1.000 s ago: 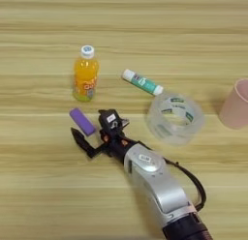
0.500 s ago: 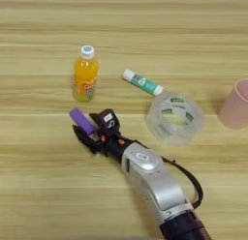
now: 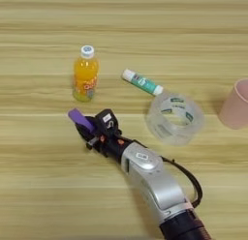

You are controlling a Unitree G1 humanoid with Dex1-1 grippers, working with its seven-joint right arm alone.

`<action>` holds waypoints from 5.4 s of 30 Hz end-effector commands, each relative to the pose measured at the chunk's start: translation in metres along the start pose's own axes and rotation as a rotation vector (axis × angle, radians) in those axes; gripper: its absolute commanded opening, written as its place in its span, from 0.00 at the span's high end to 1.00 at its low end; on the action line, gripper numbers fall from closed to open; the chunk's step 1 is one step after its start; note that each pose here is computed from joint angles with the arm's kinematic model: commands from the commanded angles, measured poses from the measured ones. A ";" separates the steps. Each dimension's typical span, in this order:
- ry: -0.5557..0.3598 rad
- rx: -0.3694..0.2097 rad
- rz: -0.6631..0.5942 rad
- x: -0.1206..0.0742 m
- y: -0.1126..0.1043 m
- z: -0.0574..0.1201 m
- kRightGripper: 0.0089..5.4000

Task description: Move the objects on the table

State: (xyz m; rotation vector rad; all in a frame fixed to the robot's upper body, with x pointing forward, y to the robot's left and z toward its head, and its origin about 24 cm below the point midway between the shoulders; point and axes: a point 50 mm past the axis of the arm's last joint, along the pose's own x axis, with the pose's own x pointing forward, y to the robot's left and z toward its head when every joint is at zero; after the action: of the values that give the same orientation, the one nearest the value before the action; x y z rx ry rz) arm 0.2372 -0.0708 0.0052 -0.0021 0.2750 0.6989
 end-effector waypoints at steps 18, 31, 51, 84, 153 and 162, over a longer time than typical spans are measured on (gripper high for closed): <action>-0.111 -0.079 -0.127 -0.021 -0.019 0.037 0.74; -0.199 -0.120 -0.239 -0.043 -0.039 0.066 0.74; -0.300 -0.169 -0.513 -0.100 -0.092 0.096 0.74; -0.157 -0.144 -0.804 -0.160 -0.148 0.063 0.74; -0.078 -0.101 -0.787 -0.156 -0.149 0.041 0.26; -0.142 -0.174 -0.756 -0.152 -0.142 0.066 0.02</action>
State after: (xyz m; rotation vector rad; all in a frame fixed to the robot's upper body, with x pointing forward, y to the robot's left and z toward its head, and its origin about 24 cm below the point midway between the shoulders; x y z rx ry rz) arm 0.2214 -0.2705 0.0627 -0.1499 0.1849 -0.0499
